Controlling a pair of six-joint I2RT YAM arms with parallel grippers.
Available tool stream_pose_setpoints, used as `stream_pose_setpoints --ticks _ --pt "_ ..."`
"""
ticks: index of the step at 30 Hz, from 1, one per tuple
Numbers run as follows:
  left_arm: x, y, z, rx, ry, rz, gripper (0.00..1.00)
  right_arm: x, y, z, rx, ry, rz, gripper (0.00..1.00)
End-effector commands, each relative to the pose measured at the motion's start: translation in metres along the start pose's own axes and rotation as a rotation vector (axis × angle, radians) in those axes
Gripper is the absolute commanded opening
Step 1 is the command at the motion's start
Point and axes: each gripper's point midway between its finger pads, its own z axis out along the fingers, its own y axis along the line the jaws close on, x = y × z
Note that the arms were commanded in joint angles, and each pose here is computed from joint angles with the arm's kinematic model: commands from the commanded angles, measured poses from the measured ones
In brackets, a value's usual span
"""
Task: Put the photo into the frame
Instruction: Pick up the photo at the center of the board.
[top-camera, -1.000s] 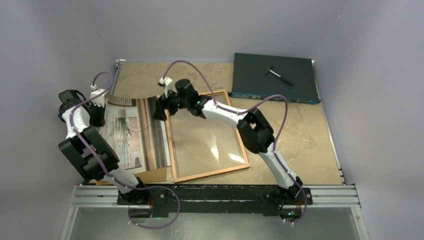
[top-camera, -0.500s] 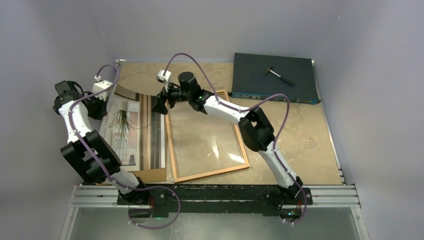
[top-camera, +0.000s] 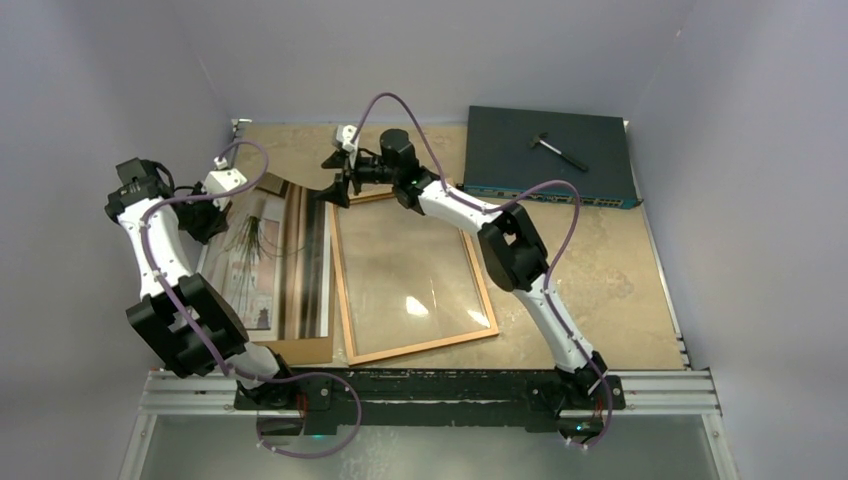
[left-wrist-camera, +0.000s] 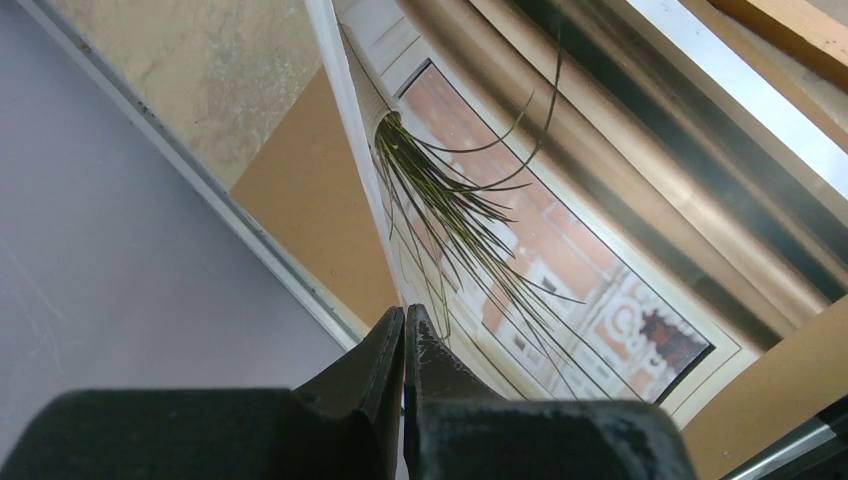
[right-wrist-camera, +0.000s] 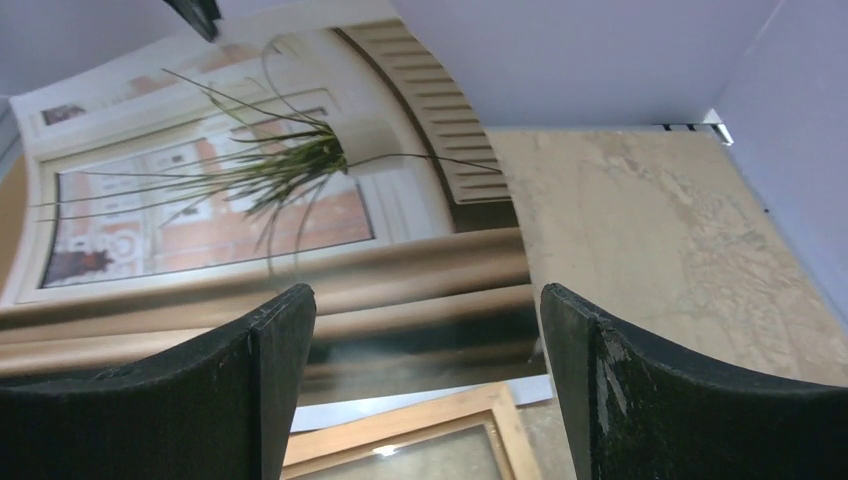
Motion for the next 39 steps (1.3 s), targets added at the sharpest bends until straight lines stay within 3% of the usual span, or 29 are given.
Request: stream_pose_setpoints --ticks 1,8,17,32,39 --pt "-0.016 -0.005 -0.010 0.037 -0.042 0.105 0.00 -0.025 0.003 0.009 -0.093 -0.120 -0.164 0.84" --pt "-0.017 -0.023 -0.008 0.097 -0.039 0.197 0.00 -0.038 0.003 0.012 -0.078 -0.210 -0.276 0.81" --pt "-0.024 -0.034 -0.007 0.061 -0.027 0.377 0.00 -0.056 0.018 0.030 0.034 -0.226 -0.461 0.79" --pt "-0.022 -0.043 -0.005 0.081 -0.018 0.452 0.00 -0.082 0.015 0.022 0.257 -0.219 -0.671 0.75" --pt "-0.026 -0.041 -0.006 0.068 -0.025 0.474 0.00 -0.067 0.027 0.036 0.136 -0.156 -0.698 0.72"
